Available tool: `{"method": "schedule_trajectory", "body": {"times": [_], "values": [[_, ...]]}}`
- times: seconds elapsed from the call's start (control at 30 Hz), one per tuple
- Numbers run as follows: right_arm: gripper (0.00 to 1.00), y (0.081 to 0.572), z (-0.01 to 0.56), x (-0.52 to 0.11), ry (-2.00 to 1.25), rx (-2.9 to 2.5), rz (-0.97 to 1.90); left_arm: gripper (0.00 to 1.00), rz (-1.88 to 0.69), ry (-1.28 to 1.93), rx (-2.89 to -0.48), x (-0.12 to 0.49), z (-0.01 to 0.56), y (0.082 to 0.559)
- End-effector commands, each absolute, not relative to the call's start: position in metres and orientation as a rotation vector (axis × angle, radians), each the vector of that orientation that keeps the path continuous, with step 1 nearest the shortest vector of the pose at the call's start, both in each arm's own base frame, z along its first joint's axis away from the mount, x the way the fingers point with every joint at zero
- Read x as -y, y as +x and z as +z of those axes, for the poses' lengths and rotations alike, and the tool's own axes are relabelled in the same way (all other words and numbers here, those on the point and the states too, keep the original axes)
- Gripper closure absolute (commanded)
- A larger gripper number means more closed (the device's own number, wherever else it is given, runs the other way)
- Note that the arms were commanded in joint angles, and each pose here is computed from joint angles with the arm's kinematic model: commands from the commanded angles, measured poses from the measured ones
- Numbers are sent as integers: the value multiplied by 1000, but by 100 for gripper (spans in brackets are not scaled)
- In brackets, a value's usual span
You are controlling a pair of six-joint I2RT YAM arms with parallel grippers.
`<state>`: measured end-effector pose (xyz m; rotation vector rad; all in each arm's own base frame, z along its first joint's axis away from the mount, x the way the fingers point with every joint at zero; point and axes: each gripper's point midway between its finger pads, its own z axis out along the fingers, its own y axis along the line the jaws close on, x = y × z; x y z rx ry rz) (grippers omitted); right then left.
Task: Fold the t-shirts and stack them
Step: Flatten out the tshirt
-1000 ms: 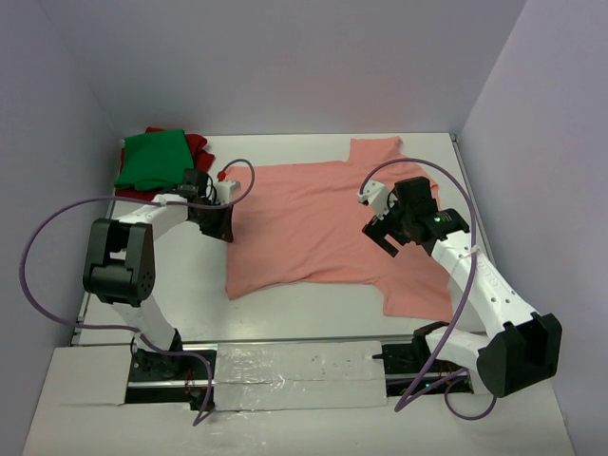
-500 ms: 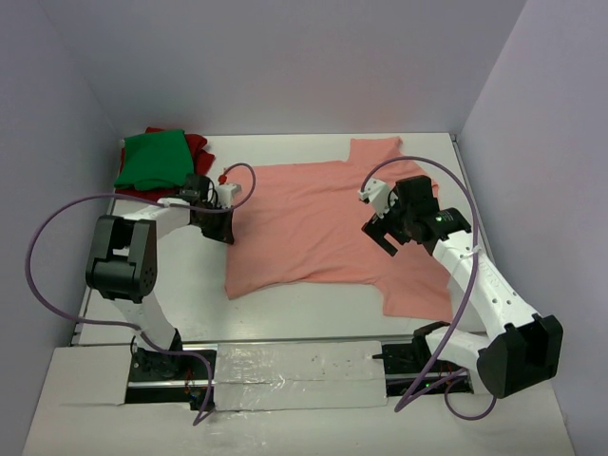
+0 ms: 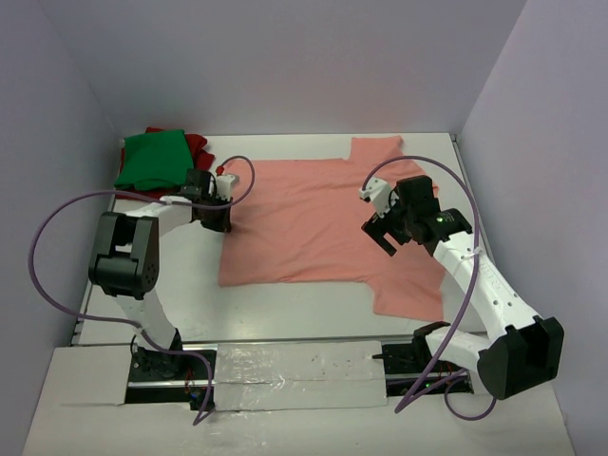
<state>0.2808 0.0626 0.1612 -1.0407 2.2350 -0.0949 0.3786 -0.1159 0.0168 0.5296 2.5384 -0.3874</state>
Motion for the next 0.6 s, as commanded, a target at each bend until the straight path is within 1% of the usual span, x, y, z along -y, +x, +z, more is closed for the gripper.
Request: {"method": "schedule_trajectory", "body": {"times": [0.0,0.2,0.33,0.4,0.43,0.5,0.53,0.57], "values": [[5,283,174,-64,-1000,-2196,-86,94,-248,484,-2503,100,17,404],[5,281,171,-64,-1006,-2200,-85,93,-298,499,-2539,104,8,395],[4,282,160,-61,-989,-2232,-93,91,-332,518,-2539,107,17,387],[4,295,149,-57,-946,-2265,-141,85,-379,536,-2541,111,22,379],[4,300,145,-53,-905,-2288,-171,73,-384,534,-2520,113,32,380],[4,317,138,-54,-864,-2299,-188,59,-395,530,-2480,116,45,385],[4,323,136,-57,-835,-2304,-172,49,-393,529,-2446,117,57,389],[4,329,135,-60,-826,-2301,-153,46,-403,533,-2425,119,64,391]]}}
